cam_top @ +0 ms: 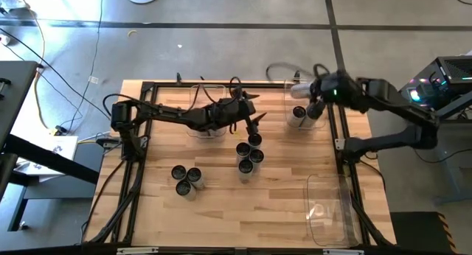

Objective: Sort soda cans
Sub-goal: Put the white-yellow soda can into the top right transparent bin

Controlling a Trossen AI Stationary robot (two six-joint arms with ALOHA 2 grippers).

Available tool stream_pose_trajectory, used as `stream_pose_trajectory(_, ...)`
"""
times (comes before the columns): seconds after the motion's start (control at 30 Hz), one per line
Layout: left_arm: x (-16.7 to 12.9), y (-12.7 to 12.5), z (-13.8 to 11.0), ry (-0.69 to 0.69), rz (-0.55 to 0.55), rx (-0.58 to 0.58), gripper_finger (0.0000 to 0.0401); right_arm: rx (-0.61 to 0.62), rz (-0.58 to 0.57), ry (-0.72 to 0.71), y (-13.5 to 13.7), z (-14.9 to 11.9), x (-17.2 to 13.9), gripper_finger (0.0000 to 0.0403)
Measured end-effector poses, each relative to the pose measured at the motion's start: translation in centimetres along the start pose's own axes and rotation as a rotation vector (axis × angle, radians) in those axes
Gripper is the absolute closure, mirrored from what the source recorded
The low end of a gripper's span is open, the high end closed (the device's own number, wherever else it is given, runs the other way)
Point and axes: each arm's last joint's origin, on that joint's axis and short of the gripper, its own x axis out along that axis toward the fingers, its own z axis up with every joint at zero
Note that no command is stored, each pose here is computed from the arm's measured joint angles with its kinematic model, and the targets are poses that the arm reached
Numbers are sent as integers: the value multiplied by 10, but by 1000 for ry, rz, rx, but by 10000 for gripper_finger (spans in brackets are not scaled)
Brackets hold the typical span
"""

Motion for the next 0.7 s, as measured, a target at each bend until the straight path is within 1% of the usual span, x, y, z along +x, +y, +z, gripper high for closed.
stream_pose_trajectory(0.13, -22, 7, 21, 10, 71, 25, 62, 52, 11, 111, -27, -6, 30, 161)
stream_pose_trajectory(0.2, -35, 13, 30, 13, 76, 32, 62, 79, 17, 173, -41, -12, 49, 161)
stream_pose_trajectory(0.3, -55, 20, 37, -8, 75, 26, 62, 129, 42, 246, -58, -21, 77, 161)
stream_pose_trajectory(0.4, -77, 28, 37, -37, 77, 2, 62, 160, 57, 318, -68, -27, 103, 161)
stream_pose_trajectory(0.5, -98, 36, 28, -41, 93, -35, 62, 160, 84, 390, -70, -29, 124, 161)
stream_pose_trajectory(0.63, -118, 43, 17, -79, 125, -119, 62, 143, 155, 448, -70, -30, 146, 161)
stream_pose_trajectory(0.7, -124, 43, 10, -92, 128, -135, 62, 134, 167, 483, -69, -32, 154, 161)
